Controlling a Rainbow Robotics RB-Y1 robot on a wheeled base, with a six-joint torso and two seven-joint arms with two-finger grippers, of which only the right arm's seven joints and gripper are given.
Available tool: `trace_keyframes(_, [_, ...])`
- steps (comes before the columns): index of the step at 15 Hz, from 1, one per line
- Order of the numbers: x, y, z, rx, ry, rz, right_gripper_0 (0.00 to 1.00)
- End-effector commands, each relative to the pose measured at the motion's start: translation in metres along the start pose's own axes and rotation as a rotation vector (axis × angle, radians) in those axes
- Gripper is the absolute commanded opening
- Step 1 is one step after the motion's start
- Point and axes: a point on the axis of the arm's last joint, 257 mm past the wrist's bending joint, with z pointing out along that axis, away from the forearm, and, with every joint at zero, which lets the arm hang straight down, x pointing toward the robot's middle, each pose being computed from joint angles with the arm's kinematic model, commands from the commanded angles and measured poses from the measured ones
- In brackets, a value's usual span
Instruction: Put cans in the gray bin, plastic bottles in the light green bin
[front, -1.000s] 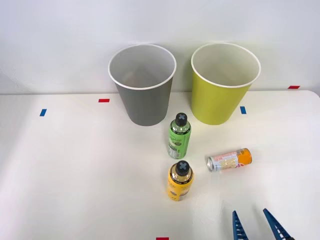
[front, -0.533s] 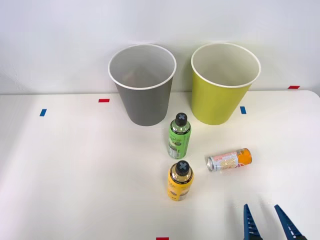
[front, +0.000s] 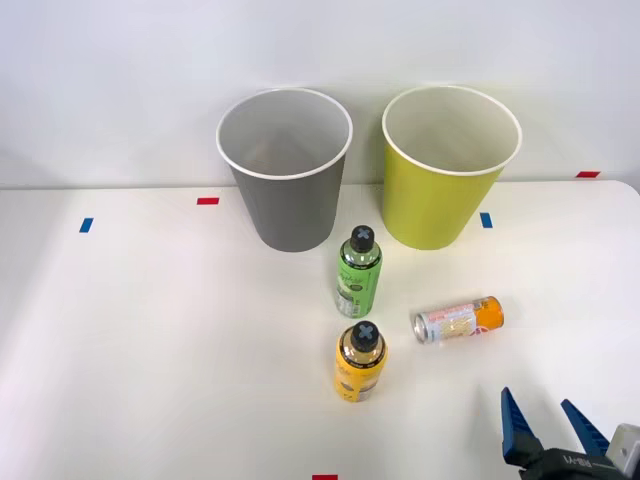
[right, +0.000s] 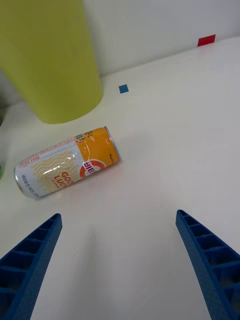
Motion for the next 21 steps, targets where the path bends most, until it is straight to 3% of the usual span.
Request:
trace_keyframes(1, [-0.034,0.01,0.005,0.039,0.148,0.188,0.78])
trace_keyframes(7, [-0.048,-0.003,0.033,0.21,0.277,0.379,0.79])
trace_keyframes(9, [-0.046,0.0,0.038,0.271,0.309,0.495,0.78])
trace_keyframes(12, [-0.044,0.014,0.043,0.289,0.325,0.633,0.79])
trace_keyframes(13, [-0.044,0.021,0.045,0.29,0.328,0.685,0.85])
trace_keyframes(17, [-0.05,0.043,0.055,0.247,0.351,0.781,0.93])
trace_keyframes(21, [-0.042,0.036,0.079,0.268,0.375,0.764,1.0])
